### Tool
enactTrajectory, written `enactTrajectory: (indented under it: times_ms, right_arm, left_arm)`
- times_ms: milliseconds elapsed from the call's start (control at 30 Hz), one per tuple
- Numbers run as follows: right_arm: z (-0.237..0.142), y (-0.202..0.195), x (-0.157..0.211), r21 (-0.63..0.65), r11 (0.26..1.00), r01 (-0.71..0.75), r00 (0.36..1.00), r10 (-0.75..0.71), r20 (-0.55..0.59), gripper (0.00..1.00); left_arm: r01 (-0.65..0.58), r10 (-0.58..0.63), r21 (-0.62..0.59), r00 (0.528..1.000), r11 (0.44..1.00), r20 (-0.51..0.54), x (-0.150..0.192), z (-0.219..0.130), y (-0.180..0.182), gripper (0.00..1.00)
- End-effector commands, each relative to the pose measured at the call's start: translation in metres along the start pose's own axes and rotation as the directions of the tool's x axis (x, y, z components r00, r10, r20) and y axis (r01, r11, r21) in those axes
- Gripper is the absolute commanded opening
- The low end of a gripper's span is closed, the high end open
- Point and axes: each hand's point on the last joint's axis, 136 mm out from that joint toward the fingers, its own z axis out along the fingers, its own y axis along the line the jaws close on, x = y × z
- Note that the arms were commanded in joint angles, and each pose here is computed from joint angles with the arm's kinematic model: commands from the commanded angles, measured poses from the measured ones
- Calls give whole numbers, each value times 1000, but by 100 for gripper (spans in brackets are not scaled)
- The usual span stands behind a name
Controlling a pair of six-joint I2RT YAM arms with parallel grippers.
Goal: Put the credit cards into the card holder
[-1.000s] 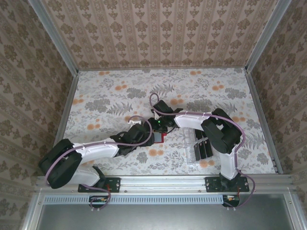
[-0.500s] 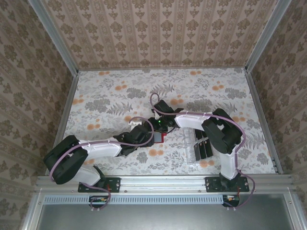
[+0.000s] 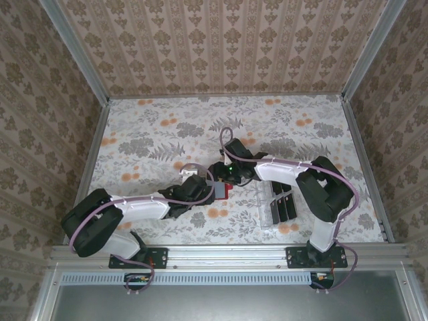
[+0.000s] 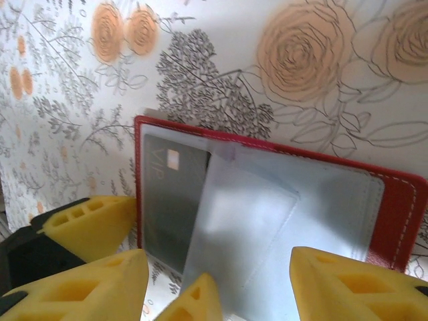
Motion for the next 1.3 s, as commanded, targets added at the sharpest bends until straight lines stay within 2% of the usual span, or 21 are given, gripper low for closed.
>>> enactTrajectory:
  times_ms: [0,500,1067,1267]
  right_arm:
    - [4,-5,-1,7,1000,-25,1000,25,16,60]
    - [30,-17,1,17,999,-49,999,49,-8,60]
    - [30,20,-9,-161,986,-46,999,46,-3,60]
    - [29,23,-9,-174,983,-53,999,53,-4,59]
  left_arm:
    - [4,-9,-53,995,999,-98,33,8,21,100]
    - [4,-10,-57,995,998,-95,33,7,23,100]
    - [5,-8,-44,997,999,-74,28,1,22,100]
    - [4,-8,-56,997,998,-74,28,0,25,100]
